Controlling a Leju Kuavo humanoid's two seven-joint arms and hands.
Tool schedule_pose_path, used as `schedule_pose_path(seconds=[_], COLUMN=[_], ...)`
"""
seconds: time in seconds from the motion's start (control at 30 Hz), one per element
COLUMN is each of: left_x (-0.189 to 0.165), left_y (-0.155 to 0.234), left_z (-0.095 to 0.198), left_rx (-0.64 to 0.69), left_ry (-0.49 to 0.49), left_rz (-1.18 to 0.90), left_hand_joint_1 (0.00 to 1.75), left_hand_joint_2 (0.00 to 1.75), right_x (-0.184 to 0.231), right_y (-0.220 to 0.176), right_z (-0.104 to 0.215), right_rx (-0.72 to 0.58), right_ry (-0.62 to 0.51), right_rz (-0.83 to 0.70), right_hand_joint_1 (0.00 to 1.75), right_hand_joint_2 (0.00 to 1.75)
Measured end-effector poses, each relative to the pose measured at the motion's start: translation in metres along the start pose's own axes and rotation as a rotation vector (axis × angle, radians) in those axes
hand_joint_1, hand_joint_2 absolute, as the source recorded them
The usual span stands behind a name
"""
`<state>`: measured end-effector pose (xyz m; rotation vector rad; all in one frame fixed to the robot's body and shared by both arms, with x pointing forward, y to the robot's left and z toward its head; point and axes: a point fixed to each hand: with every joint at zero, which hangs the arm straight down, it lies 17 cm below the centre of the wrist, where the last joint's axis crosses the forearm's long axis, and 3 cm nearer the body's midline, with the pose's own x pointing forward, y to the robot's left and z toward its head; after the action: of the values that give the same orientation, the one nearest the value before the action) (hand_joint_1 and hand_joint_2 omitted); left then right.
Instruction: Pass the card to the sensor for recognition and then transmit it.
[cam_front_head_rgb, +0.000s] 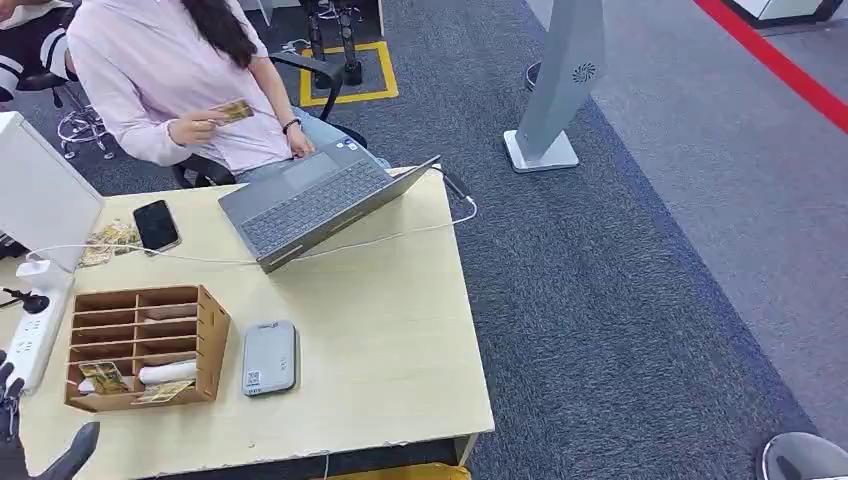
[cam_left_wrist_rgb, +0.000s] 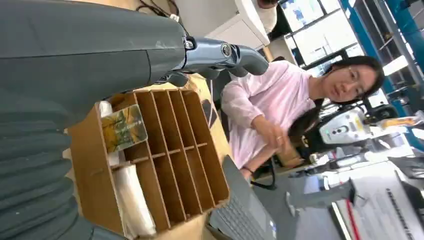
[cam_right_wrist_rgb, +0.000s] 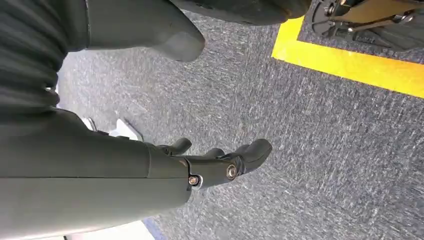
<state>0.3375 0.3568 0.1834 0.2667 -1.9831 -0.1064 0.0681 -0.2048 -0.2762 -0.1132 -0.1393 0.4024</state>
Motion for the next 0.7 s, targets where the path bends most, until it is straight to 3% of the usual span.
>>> schedule_pose_path(seconds=[0.7], left_x=[-0.071], left_y=[0.010], left_z=[-0.101], left_rx=[-0.021], left_ry=[0.175], left_rz=[-0.574], left_hand_joint_1=[0.00], left_hand_joint_2=[1.75], right_x=[0.002], right_y=[0.001], right_z=[0.000], right_rx=[0.007], right_ry=[-0.011], right_rz=[0.092], right_hand_joint_1=[0.00], right_hand_joint_2=[1.75])
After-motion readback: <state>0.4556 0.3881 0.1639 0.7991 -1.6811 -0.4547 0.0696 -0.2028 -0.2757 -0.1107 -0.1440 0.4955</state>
